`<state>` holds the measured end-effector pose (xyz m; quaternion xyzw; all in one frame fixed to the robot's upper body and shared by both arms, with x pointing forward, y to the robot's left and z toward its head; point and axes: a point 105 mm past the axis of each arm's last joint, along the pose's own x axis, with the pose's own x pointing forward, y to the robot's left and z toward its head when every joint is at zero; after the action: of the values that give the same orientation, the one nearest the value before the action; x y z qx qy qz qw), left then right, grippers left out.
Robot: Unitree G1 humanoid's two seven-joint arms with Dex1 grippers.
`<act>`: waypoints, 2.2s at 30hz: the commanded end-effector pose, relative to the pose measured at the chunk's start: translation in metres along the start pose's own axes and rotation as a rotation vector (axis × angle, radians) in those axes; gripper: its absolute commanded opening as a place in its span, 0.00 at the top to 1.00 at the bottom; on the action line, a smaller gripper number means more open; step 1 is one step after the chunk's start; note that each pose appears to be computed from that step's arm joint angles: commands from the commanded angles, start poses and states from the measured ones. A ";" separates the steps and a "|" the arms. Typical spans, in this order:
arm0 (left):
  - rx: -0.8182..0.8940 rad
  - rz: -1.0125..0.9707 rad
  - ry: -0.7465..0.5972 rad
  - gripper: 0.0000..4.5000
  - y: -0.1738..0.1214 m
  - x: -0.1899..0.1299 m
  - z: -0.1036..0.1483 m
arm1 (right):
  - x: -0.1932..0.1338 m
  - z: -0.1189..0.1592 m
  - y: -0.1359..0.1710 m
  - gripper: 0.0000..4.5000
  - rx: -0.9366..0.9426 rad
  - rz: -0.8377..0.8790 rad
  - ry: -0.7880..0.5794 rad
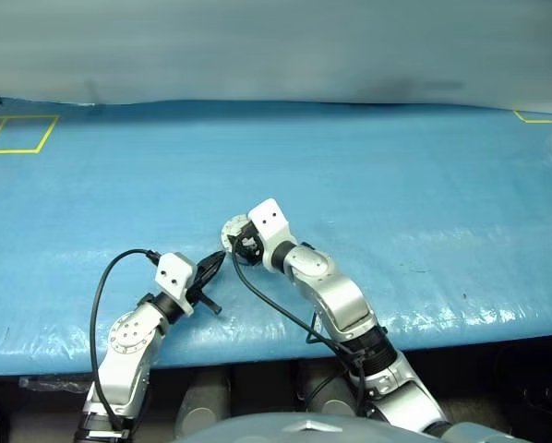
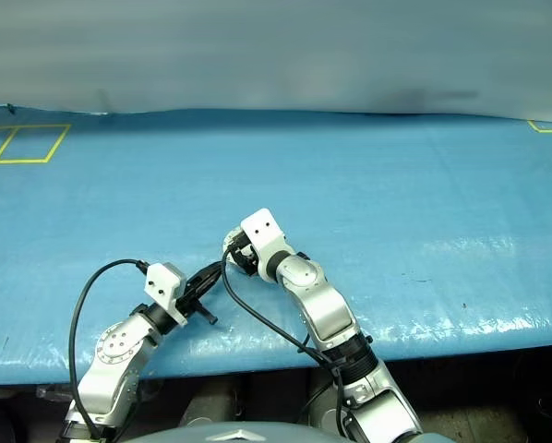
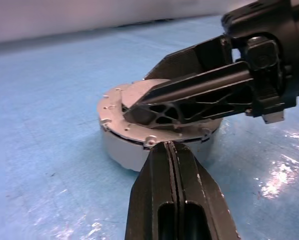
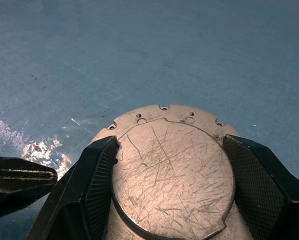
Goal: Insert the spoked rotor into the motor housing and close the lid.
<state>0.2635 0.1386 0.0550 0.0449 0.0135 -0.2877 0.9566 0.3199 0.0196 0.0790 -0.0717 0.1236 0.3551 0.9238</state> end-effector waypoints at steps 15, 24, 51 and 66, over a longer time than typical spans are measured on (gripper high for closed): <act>0.052 0.063 -0.050 1.00 0.012 -0.009 0.018 | 0.002 -0.031 0.002 0.32 0.037 0.034 0.087; 0.038 0.042 -0.048 1.00 0.007 -0.004 0.021 | 0.004 -0.032 0.001 0.32 0.046 0.009 0.108; -0.281 -0.174 0.228 1.00 0.032 0.056 0.055 | 0.001 -0.044 0.000 0.32 0.035 0.043 0.150; -0.216 -0.162 0.402 1.00 0.046 0.068 0.036 | -0.002 -0.043 -0.001 0.32 0.038 0.029 0.144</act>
<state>0.3446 0.1370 0.0845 -0.0138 0.2423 -0.3396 0.9087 0.3198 0.0163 0.0691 -0.0750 0.1339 0.3688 0.9168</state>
